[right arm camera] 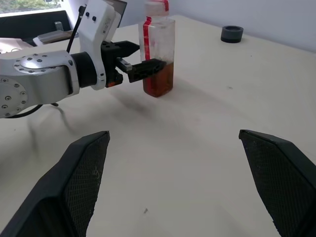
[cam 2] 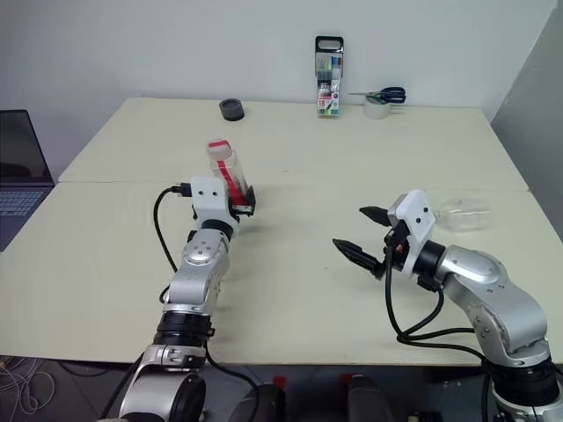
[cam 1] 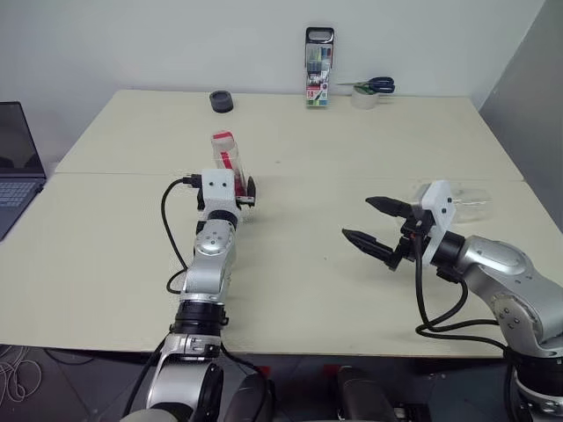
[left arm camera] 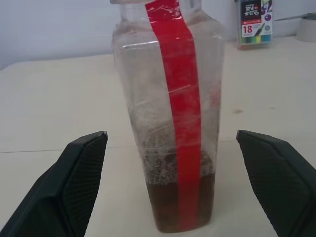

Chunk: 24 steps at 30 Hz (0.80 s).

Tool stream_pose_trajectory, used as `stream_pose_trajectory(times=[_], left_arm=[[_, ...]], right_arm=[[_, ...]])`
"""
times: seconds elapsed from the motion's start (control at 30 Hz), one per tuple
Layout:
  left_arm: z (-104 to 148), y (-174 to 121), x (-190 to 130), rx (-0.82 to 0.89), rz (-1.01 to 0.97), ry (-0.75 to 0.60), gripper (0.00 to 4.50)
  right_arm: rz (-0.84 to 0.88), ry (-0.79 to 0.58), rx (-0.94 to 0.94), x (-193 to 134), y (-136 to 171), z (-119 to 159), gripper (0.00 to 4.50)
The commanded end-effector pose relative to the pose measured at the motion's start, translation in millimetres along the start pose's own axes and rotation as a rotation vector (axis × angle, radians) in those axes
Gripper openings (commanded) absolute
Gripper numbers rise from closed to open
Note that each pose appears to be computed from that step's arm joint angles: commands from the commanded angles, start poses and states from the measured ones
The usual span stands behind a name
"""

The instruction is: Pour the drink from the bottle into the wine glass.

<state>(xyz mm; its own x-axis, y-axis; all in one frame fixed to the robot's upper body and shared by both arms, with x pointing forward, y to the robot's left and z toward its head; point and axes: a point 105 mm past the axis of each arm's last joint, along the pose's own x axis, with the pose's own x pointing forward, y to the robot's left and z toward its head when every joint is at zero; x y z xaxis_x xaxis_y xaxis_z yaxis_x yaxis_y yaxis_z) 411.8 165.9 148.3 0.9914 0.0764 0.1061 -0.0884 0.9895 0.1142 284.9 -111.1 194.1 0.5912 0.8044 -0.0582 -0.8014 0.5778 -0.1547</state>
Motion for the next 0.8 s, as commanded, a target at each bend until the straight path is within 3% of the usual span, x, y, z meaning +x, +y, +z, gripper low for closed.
stream_pose_trajectory(times=[0.03,0.8], left_arm=[[21.9,1.0,7.9,-0.007,0.017,-0.065,4.48],[42.3,2.3,37.2,-0.021,0.012,-0.083,4.48]], right_arm=[[0.082,-0.049,-0.036,1.8,11.5,18.8,4.5],[0.116,-0.05,-0.042,7.0,13.4,21.8,4.5]])
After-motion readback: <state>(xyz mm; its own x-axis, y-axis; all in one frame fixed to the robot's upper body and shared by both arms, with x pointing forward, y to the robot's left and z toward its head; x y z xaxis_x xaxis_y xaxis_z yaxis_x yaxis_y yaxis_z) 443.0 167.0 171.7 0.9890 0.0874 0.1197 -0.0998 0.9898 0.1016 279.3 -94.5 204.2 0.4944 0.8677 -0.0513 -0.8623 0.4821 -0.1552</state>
